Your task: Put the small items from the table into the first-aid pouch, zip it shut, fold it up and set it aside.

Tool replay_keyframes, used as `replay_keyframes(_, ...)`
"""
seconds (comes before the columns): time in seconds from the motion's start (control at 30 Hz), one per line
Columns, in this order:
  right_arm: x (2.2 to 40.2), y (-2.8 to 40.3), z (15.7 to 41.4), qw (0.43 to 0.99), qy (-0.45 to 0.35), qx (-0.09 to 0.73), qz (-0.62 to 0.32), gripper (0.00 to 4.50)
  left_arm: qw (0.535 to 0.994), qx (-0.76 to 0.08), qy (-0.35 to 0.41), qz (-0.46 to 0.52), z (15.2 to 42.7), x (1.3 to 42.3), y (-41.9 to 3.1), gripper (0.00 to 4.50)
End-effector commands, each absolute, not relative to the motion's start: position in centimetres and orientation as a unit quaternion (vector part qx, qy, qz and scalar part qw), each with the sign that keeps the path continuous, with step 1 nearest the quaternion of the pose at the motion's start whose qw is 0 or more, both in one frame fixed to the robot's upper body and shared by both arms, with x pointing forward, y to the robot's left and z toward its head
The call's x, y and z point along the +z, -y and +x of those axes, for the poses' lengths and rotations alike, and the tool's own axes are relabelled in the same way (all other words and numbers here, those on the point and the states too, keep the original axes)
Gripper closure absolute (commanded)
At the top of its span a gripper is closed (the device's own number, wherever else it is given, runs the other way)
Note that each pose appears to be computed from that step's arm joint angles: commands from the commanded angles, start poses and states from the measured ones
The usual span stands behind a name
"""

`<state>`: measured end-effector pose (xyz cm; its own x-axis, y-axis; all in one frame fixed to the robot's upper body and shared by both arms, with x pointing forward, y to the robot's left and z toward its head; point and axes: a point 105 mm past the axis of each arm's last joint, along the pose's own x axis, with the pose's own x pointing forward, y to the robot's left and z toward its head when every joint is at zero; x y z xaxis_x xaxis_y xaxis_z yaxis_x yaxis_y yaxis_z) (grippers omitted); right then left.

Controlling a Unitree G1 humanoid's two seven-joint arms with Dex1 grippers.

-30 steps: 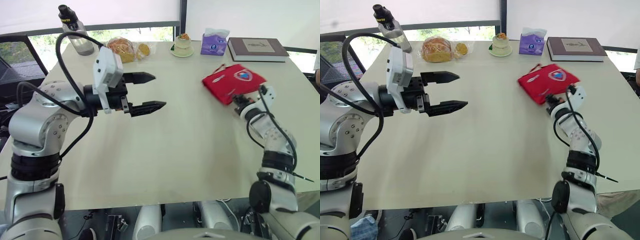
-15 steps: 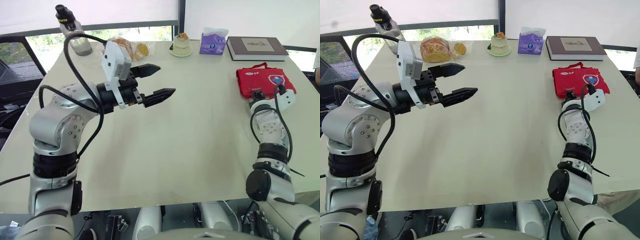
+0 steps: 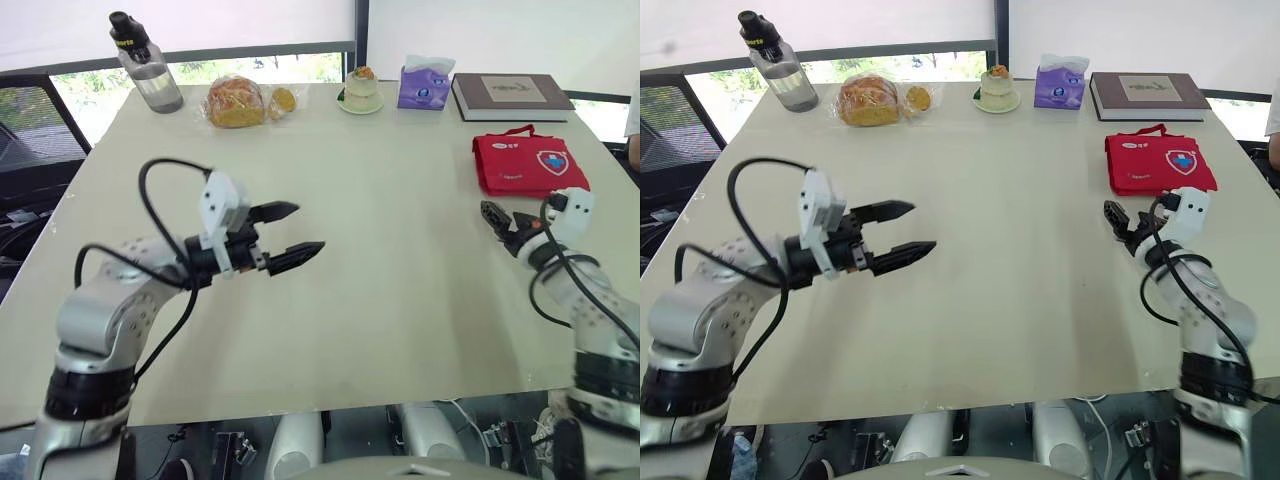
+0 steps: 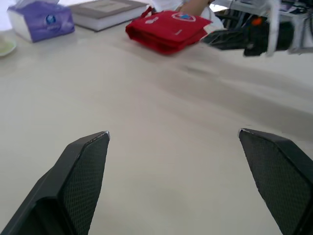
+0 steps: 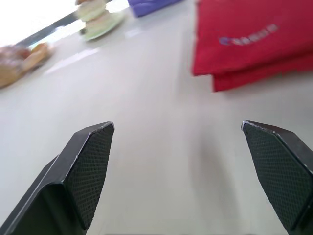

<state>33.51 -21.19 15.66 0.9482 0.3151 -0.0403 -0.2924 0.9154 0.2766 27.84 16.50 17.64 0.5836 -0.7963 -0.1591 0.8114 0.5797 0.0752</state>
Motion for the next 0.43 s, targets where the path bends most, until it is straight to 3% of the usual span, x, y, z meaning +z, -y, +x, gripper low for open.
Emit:
replay_keyframes(0.03, 17.4, 19.0, 31.0, 0.965, -0.006, 0.259, 0.041, 0.05, 0.903, -0.419, -0.037, 0.087, 27.1, 17.8, -17.6, 0.0)
replay_keyframes(0.13, 17.3, 19.0, 29.3, 0.951, 0.02, 0.308, -0.014, 0.05, 0.918, -0.386, -0.048, 0.082, 26.3, 16.0, -18.7, 0.0)
replay_keyframes(0.3, 15.0, 19.5, 26.9, 0.919, -0.007, 0.385, -0.082, 0.05, 0.93, -0.354, -0.06, 0.078, 25.4, 14.0, -19.6, 0.0)
replay_keyframes(0.43, 14.2, 20.6, 26.6, 0.916, -0.008, 0.391, -0.096, 0.05, 0.934, -0.338, -0.073, 0.086, 25.1, 13.0, -20.3, 0.0)
